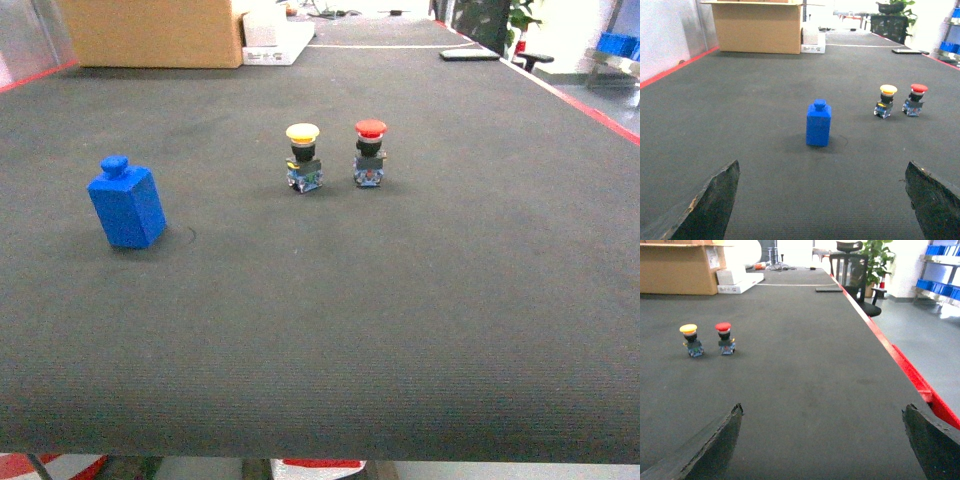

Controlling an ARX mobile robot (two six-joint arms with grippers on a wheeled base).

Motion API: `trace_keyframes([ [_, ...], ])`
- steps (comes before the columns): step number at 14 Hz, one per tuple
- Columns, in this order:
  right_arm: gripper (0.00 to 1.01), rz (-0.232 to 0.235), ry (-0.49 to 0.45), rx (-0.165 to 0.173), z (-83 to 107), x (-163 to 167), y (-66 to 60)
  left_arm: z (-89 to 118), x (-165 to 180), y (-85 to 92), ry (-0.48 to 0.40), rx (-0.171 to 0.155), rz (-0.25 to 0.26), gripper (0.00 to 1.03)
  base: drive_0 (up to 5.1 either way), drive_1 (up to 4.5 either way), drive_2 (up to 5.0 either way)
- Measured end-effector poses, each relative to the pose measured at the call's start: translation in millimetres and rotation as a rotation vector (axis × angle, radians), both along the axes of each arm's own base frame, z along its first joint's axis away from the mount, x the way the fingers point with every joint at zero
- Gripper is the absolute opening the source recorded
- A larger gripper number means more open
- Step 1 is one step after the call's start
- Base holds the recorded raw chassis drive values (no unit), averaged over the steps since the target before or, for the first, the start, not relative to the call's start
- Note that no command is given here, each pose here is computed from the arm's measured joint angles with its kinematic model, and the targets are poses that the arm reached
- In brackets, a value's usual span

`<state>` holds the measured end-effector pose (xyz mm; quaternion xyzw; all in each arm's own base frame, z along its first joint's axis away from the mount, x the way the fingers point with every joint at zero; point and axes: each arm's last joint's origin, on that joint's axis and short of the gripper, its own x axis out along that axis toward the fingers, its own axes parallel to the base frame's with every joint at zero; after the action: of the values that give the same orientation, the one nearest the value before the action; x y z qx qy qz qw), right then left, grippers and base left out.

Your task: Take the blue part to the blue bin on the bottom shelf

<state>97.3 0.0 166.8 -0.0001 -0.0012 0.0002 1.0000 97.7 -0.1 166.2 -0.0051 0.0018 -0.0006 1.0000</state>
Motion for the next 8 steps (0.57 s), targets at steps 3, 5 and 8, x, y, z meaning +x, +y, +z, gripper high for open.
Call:
trace_keyframes([
  [3, 0.98, 0.000, -0.008, 0.001, 0.8, 0.0, 0.0, 0.6, 0.0, 0.0, -0.006, 0.000, 0.001, 0.98, 0.0, 0.00, 0.0],
  [5, 0.98, -0.001, -0.002, 0.001, 0.1, 0.0, 0.0, 0.1, 0.0, 0.0, -0.001, 0.000, 0.000, 0.98, 0.0, 0.00, 0.0],
  [8, 0.98, 0.000, 0.000, 0.001, 0.0, 0.0, 0.0, 0.0, 0.0, 0.0, 0.000, 0.000, 0.000, 0.98, 0.0, 0.00, 0.0],
])
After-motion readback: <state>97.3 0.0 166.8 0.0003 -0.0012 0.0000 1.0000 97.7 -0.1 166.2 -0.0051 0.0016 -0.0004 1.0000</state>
